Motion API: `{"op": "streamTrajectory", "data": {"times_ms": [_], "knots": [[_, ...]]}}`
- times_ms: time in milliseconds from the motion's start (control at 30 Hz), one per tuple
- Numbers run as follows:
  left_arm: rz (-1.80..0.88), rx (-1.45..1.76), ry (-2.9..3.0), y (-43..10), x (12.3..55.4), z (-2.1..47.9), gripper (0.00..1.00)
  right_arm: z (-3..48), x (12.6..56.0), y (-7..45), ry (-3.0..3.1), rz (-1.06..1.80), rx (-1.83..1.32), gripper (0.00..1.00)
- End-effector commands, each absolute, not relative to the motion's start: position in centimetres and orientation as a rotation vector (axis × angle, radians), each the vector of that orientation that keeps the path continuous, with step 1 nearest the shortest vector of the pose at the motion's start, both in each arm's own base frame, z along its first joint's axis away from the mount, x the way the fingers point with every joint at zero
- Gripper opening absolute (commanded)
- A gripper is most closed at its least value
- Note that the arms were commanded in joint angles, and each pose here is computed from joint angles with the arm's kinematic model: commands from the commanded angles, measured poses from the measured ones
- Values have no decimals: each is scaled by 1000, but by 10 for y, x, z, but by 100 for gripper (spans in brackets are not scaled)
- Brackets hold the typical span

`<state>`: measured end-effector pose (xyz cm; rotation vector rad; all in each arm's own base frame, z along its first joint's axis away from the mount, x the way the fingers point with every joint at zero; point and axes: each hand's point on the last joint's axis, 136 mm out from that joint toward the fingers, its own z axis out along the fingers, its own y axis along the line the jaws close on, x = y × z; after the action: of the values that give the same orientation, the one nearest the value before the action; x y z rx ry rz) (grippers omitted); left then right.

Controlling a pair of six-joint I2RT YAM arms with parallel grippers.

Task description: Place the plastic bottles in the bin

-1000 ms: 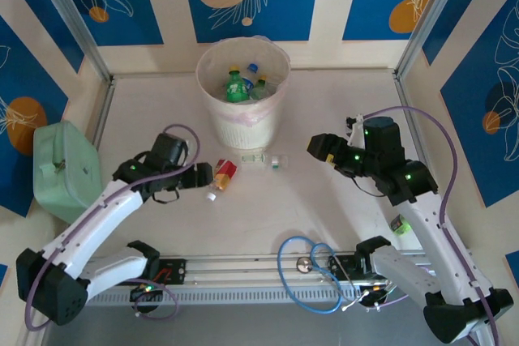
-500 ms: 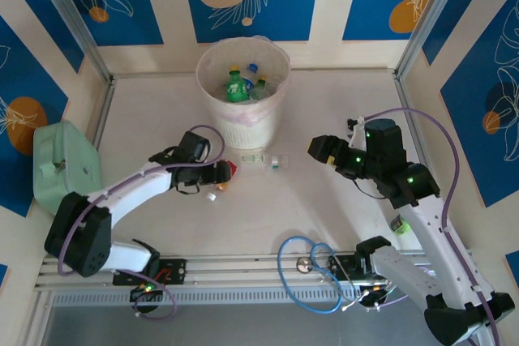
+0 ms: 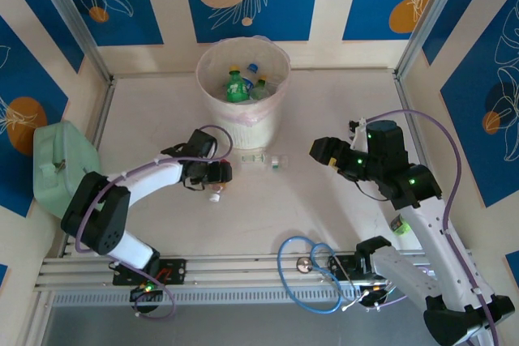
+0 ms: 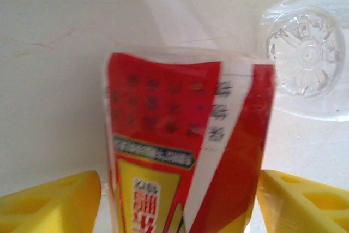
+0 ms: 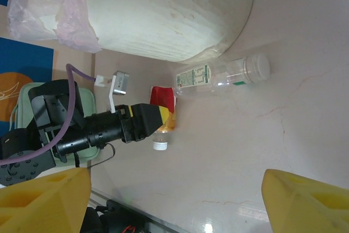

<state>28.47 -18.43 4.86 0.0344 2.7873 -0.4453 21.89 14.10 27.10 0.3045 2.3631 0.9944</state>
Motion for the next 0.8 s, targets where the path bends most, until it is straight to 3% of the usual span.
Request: {"op": "streamTrajectory", "data": {"times_ms": [0, 467, 767], "knots": [[-448, 78, 2785, -191, 289, 52, 69, 283, 214, 140, 2347, 1002, 277, 82], [-455, 62, 2824, -185, 270, 56, 48, 287, 214, 138, 2335, 1006, 281, 82], [-630, 36, 2711, -184, 241, 122, 46, 285, 213, 149, 2338, 1068, 246, 82]]}}
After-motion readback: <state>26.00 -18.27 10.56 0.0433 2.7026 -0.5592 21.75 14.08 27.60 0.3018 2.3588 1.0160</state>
